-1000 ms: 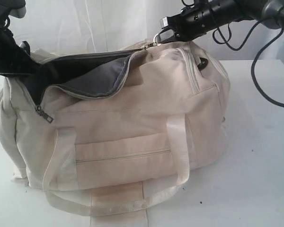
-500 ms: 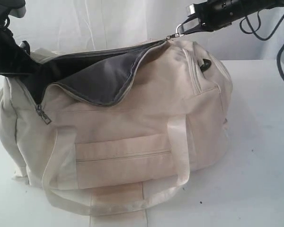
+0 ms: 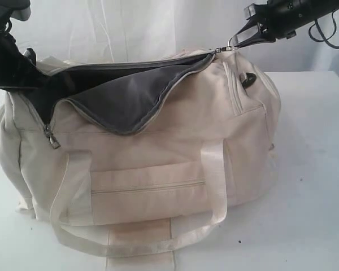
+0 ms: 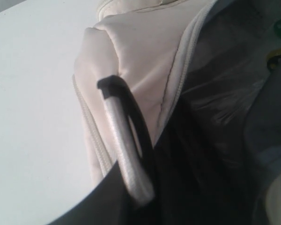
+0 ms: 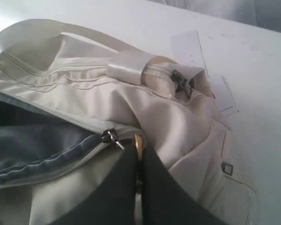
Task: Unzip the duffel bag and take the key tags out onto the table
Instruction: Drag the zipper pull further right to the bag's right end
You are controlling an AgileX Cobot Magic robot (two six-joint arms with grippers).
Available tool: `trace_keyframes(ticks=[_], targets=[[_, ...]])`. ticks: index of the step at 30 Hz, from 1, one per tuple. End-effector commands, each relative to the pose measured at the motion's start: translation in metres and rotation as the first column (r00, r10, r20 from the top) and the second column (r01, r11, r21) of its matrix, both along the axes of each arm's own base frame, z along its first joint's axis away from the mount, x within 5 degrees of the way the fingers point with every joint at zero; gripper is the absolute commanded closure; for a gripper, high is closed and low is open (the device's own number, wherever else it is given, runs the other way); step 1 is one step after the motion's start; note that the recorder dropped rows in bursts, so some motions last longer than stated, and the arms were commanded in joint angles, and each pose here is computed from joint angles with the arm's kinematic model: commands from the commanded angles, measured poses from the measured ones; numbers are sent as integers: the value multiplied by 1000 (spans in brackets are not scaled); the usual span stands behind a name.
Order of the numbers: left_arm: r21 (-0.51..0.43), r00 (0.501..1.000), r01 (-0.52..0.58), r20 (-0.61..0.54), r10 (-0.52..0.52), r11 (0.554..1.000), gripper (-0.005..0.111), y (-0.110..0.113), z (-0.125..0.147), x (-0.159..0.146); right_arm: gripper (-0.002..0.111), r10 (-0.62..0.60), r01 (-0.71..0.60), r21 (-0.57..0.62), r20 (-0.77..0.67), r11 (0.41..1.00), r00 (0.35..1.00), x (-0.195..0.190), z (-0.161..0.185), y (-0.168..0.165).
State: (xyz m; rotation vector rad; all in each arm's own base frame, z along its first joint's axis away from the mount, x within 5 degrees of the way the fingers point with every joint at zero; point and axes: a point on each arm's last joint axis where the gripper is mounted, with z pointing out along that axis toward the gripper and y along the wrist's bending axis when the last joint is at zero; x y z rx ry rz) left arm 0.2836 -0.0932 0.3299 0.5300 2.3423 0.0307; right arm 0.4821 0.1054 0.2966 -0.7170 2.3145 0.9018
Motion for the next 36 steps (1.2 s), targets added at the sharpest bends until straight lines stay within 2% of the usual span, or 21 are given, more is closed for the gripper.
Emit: trace_keyframes(ticks=[1,7,17,22,26,32,36], targets=[[15,1000,-14,-7,14,1000,107,3,3,-3,108,-82,86,-63,61,994,995,-1,19,-31],[13,1000,-14,-8,14,1000,107,3,3,-3,108,-119,126,-61,108,990,987,-9,43,-47],[5,1000,-19,-12,19,1000,107,3,3,-3,108,-241,243,-105,33,964,970,-10,42,-59],[25,998,-27,-59,28,999,107,5,0,-7,108,-207,204,-98,-15,974,978,-13,31,-40],[36,996,-30,-80,33,999,107,6,-1,-8,108,-214,206,-108,-67,972,975,-16,20,-40],[42,995,-32,-93,36,999,107,6,-2,-9,108,-218,210,-130,-51,969,975,-38,39,-43],[49,993,-35,-109,40,998,107,7,-3,-10,108,-222,210,-171,-59,963,973,-48,38,-46]])
